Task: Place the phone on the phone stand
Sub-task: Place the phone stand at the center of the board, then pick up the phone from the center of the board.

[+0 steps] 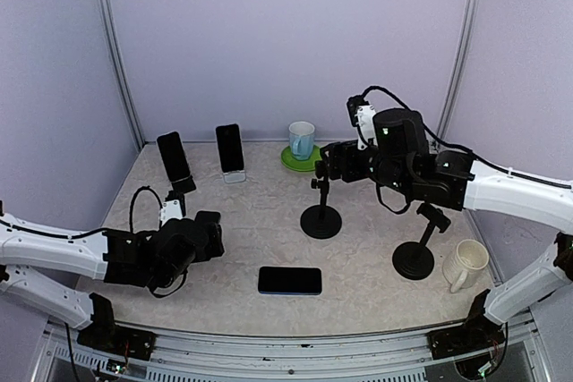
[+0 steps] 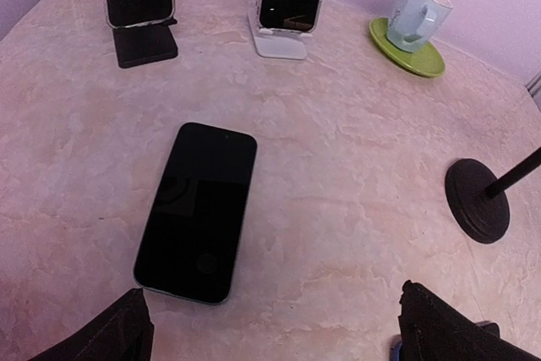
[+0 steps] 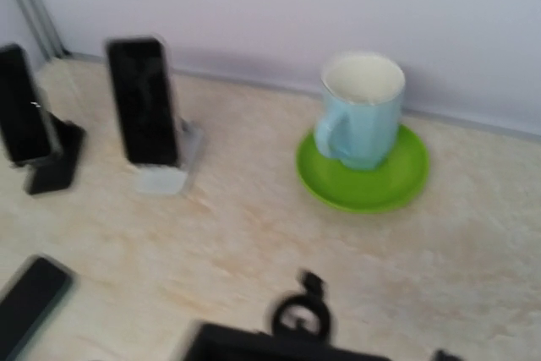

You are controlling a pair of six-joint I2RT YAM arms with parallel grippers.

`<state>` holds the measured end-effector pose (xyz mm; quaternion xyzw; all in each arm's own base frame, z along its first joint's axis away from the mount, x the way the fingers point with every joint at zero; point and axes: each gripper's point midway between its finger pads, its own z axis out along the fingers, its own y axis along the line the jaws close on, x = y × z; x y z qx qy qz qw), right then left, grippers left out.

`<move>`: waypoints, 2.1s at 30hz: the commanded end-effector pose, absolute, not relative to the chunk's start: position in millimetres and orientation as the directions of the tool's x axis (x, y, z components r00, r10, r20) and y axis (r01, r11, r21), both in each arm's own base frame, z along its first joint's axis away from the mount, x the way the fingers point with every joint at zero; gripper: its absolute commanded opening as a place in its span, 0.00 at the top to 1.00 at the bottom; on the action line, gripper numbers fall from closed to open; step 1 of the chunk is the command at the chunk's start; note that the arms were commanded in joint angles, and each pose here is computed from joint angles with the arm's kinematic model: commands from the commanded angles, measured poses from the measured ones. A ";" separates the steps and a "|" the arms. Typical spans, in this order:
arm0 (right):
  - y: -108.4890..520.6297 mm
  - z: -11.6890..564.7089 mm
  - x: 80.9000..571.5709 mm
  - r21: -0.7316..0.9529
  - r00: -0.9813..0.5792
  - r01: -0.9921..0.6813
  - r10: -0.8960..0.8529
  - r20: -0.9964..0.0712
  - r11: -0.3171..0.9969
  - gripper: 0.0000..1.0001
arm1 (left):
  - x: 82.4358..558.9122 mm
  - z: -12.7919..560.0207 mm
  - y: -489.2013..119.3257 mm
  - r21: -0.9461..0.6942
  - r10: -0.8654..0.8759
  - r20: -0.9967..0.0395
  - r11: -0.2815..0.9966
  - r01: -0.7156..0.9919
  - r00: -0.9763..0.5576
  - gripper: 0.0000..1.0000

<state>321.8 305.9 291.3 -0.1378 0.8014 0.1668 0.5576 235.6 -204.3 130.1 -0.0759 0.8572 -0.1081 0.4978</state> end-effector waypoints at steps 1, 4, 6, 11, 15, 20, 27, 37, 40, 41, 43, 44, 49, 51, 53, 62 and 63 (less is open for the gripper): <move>301.9 327.0 301.8 0.137 -0.309 -0.473 -0.019 -0.951 0.870 0.13 | 247.1 121.8 -187.1 -0.246 -0.239 -0.821 0.968 -0.057 -0.518 0.01; 292.5 328.4 293.4 0.118 -0.307 -0.483 -0.042 -0.951 0.868 0.03 | 255.7 120.0 -180.0 -0.232 -0.223 -0.817 0.971 -0.051 -0.533 0.01; 285.2 326.5 287.8 0.110 -0.310 -0.486 -0.053 -0.949 0.867 0.00 | 261.4 119.4 -176.4 -0.220 -0.205 -0.815 0.975 -0.037 -0.542 0.01; 267.6 325.0 273.8 0.113 -0.305 -0.491 -0.049 -0.951 0.864 0.00 | 274.6 109.1 -168.1 -0.182 -0.143 -0.792 0.983 0.006 -0.594 0.01; 261.1 319.7 265.6 0.122 -0.308 -0.504 -0.046 -0.950 0.855 0.00 | 283.6 91.8 -160.7 -0.154 -0.103 -0.754 0.988 0.023 -0.649 0.01; 258.2 314.7 258.8 0.134 -0.313 -0.520 -0.042 -0.949 0.844 0.00 | 294.3 73.7 -158.0 -0.148 -0.073 -0.712 0.988 0.048 -0.698 0.01; 258.7 301.4 253.4 0.148 -0.339 -0.535 -0.050 -0.940 0.832 0.00 | 308.7 65.0 -162.2 -0.124 -0.032 -0.689 0.989 0.074 -0.724 0.01; 256.0 290.1 245.0 0.162 -0.353 -0.555 -0.055 -0.934 0.816 0.00 | 319.1 45.1 -163.7 -0.074 0.012 -0.647 0.994 0.078 -0.762 0.01; 256.2 287.0 243.1 0.167 -0.359 -0.561 -0.056 -0.932 0.811 0.00 | 320.7 40.0 -163.9 -0.069 0.017 -0.636 0.995 0.079 -0.771 0.01; 256.3 287.2 242.6 0.168 -0.359 -0.563 -0.056 -0.932 0.809 0.00 | 320.9 38.8 -164.0 -0.069 0.018 -0.634 0.994 0.080 -0.773 0.01; 256.1 285.5 242.2 0.168 -0.361 -0.564 -0.058 -0.931 0.809 0.00 | 321.9 37.3 -164.5 -0.070 0.020 -0.631 0.994 0.082 -0.776 0.01; 255.7 285.2 242.2 0.168 -0.361 -0.563 -0.058 -0.931 0.809 0.00 | 322.4 36.8 -164.4 -0.070 0.021 -0.629 0.994 0.083 -0.777 0.01; 257.0 281.3 241.7 0.170 -0.366 -0.567 -0.062 -0.928 0.806 0.00 | 324.5 32.7 -164.7 -0.066 0.029 -0.618 0.994 0.088 -0.786 0.01; 257.3 279.7 241.4 0.170 -0.369 -0.567 -0.064 -0.927 0.806 0.00 | 324.7 30.4 -164.4 -0.067 0.030 -0.611 0.994 0.090 -0.791 0.01; 256.4 279.1 241.8 0.168 -0.368 -0.564 -0.064 -0.928 0.809 0.00 | 325.0 29.3 -164.6 -0.067 0.032 -0.608 0.993 0.092 -0.793 0.01; 255.6 278.4 242.8 0.159 -0.362 -0.561 -0.068 -0.930 0.813 0.00 | 324.9 23.9 -163.9 -0.059 0.035 -0.589 0.995 0.086 -0.807 0.01; 255.6 277.7 243.2 0.156 -0.362 -0.560 -0.071 -0.929 0.813 0.00 | 324.8 23.1 -164.3 -0.059 0.036 -0.587 0.994 0.087 -0.809 0.02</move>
